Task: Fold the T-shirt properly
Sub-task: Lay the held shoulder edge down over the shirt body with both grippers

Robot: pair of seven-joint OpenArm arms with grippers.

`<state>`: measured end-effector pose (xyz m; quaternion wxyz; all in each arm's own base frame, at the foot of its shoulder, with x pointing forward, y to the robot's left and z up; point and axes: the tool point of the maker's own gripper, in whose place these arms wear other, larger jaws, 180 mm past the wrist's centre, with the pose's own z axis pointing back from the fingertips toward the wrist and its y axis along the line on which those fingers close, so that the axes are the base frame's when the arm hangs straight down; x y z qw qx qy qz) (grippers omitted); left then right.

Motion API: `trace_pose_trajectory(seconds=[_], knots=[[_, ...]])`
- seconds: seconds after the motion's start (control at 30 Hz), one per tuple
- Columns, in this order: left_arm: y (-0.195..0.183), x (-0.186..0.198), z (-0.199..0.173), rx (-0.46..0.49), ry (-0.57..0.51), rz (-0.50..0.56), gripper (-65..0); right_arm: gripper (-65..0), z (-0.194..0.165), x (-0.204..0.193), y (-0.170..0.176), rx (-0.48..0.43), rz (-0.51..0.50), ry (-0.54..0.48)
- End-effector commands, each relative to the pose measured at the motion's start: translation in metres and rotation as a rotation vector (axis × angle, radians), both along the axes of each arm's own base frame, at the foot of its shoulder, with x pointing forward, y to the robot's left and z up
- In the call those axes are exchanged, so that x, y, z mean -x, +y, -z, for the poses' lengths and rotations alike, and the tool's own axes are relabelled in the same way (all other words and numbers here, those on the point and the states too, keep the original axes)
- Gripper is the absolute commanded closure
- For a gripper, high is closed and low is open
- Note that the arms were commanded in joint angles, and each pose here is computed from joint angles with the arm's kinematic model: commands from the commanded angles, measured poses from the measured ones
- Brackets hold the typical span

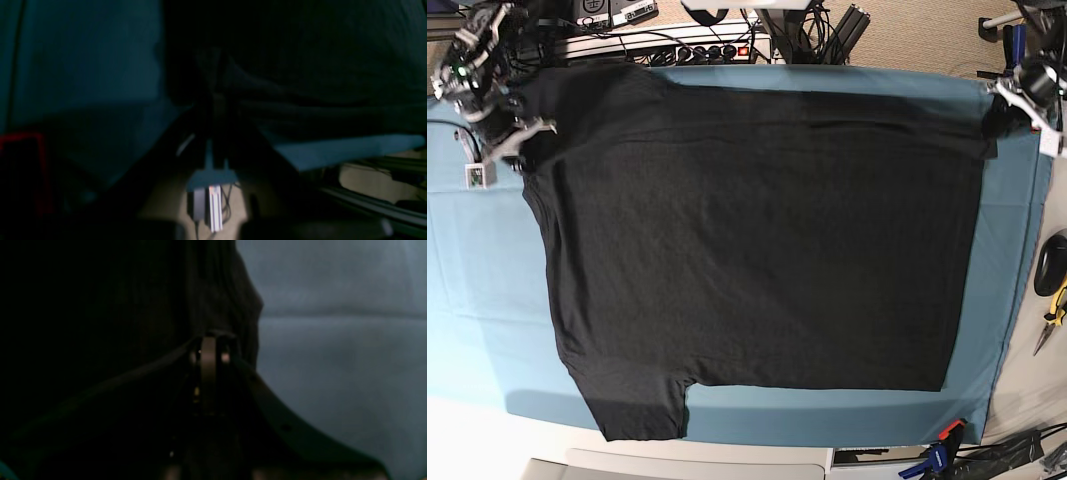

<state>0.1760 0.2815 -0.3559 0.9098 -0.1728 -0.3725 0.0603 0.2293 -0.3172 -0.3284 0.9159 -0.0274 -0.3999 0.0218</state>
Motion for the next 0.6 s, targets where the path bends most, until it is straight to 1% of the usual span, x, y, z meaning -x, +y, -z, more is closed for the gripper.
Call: trace_pose_trajectory(seconds=[0.0, 0.13, 0.2, 0.57], knots=[[0.008, -0.007, -0.01, -0.027, -0.032, -0.009, 0.0, 0.0, -0.016, -0.012, -0.005, 0.029, 0.002, -0.061], [0.013, -0.011, -0.011, -0.051, -0.042, -0.027, 0.0, 0.0, -0.027, -0.024, -0.013, 0.063, 0.028, -0.104], [0.013, -0.015, -0.013, -0.051, -0.058, -0.029, 0.0, 0.0, -0.028, -0.031, -0.016, 0.061, 0.039, -0.119], [0.027, -0.035, -0.028, -0.128, -0.096, -0.004, 0.0, 0.0, -0.012, -0.066, -0.031, -0.054, 0.114, -0.15]])
